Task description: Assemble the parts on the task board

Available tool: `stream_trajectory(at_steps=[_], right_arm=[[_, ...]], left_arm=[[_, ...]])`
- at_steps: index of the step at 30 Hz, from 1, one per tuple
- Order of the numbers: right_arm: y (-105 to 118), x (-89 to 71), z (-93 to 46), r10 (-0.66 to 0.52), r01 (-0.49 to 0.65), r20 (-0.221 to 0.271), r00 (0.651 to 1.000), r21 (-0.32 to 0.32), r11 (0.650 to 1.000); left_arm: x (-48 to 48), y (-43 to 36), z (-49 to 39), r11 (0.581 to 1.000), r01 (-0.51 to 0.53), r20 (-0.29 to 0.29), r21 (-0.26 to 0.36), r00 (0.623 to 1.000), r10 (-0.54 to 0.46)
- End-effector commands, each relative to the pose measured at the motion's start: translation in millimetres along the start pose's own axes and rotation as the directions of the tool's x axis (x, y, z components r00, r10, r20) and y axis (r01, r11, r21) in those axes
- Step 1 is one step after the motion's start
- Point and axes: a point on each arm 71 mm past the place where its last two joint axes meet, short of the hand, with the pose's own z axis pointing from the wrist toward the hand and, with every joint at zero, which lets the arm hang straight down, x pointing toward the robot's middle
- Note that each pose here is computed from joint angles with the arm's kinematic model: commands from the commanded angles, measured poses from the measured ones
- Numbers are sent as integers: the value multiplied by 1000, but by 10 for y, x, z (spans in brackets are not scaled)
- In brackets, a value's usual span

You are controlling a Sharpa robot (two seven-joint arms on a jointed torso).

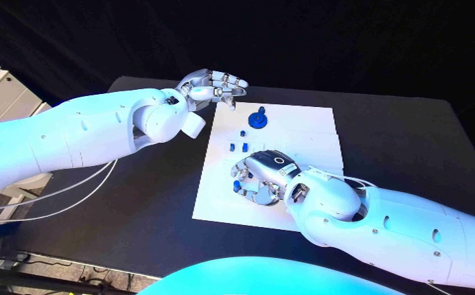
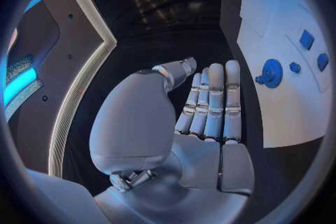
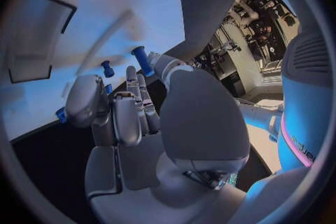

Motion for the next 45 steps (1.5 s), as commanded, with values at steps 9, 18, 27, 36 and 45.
stream_trajectory(at_steps=[9,18,27,36,45], right_arm=[[-111,-224,-233,81,-79,128,989,-22,997],[-744,-646,-696,329,-353,170,929,138,925],[-1192,-744,-1205,413,-430,127,902,354,830],[-1357,-685,-1501,344,-342,102,933,538,770],[-1315,-532,-1502,284,-259,55,957,596,760]], left_arm=[[25,-5,3,1000,13,-25,0,1000,-13],[9,-8,-18,1000,13,-21,2,1000,-13],[12,-5,-22,1000,15,-21,3,1000,-15],[24,0,-24,1000,17,-25,2,1000,-17],[33,1,-22,1000,20,-28,2,999,-20]])
